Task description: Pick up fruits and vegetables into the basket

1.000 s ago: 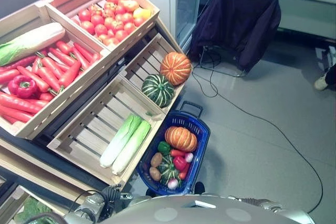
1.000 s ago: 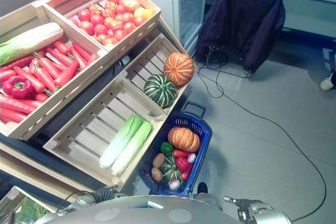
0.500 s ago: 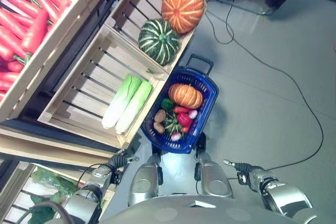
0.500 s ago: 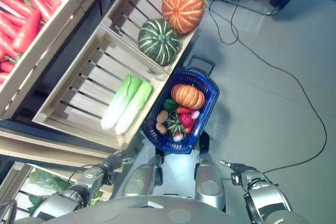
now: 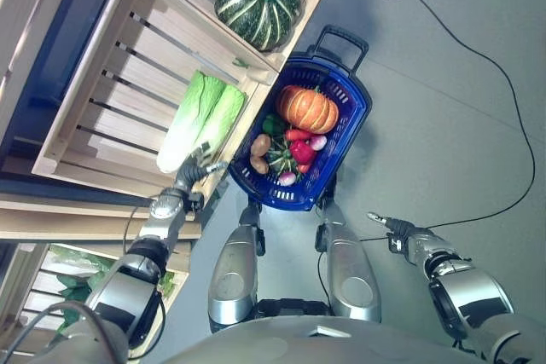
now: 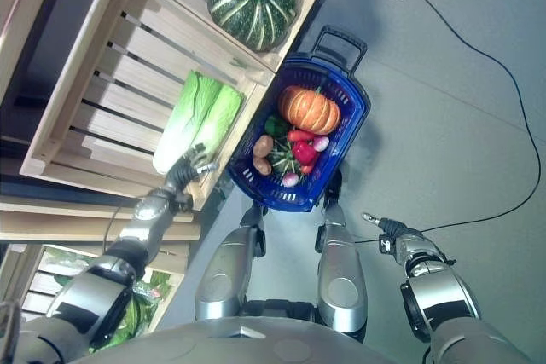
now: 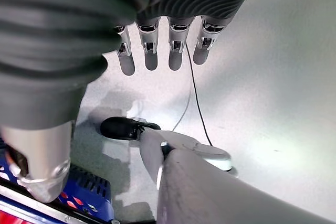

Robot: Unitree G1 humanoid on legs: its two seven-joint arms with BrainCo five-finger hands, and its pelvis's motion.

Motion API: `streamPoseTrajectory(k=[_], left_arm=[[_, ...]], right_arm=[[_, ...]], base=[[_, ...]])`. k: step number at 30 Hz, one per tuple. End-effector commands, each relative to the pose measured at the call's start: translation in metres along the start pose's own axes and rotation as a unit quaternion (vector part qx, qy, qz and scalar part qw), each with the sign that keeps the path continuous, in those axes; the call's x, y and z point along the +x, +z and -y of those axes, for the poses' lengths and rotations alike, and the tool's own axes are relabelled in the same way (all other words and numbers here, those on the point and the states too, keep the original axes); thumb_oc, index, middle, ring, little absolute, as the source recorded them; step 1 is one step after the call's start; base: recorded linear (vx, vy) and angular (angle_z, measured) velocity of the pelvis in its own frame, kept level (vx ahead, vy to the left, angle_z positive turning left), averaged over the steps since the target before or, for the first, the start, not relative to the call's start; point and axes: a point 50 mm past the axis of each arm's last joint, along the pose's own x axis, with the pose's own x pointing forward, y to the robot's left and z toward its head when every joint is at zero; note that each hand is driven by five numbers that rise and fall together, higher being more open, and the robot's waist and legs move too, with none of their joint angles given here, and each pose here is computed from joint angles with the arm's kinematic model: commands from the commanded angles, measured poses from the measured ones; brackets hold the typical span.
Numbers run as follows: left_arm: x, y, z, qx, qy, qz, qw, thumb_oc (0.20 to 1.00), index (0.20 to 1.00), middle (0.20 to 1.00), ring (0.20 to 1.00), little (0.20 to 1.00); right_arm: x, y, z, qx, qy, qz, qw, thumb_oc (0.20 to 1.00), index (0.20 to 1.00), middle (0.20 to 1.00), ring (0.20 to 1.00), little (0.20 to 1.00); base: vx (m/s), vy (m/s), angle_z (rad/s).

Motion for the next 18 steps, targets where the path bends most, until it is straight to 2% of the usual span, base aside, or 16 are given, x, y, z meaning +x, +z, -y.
streamPoseTrajectory(k=[1, 11, 18], left_arm=[[0.003, 0.029, -0.010, 0.005, 0.036, 0.083, 0.996, 1.000, 1.000, 1.000, 1.000, 1.000], [0.011, 0.098, -0.019, 0.045, 0.123, 0.225, 0.966, 1.000, 1.000, 1.000, 1.000, 1.000], [0.017, 0.125, -0.038, 0.162, 0.260, 0.239, 0.922, 1.000, 1.000, 1.000, 1.000, 1.000]], right_arm=[[-0.001, -0.012, 0.015, -0.001, -0.030, -0.016, 0.999, 1.000, 1.000, 1.000, 1.000, 1.000], [-0.001, -0.007, 0.013, 0.019, -0.029, -0.004, 0.999, 1.000, 1.000, 1.000, 1.000, 1.000], [-0.001, -0.001, 0.007, 0.014, -0.018, 0.001, 1.000, 1.000, 1.000, 1.000, 1.000, 1.000]], base=[[-0.10, -0.061, 0.09], [-0.04, -0.042, 0.05], [0.00, -0.016, 0.01]])
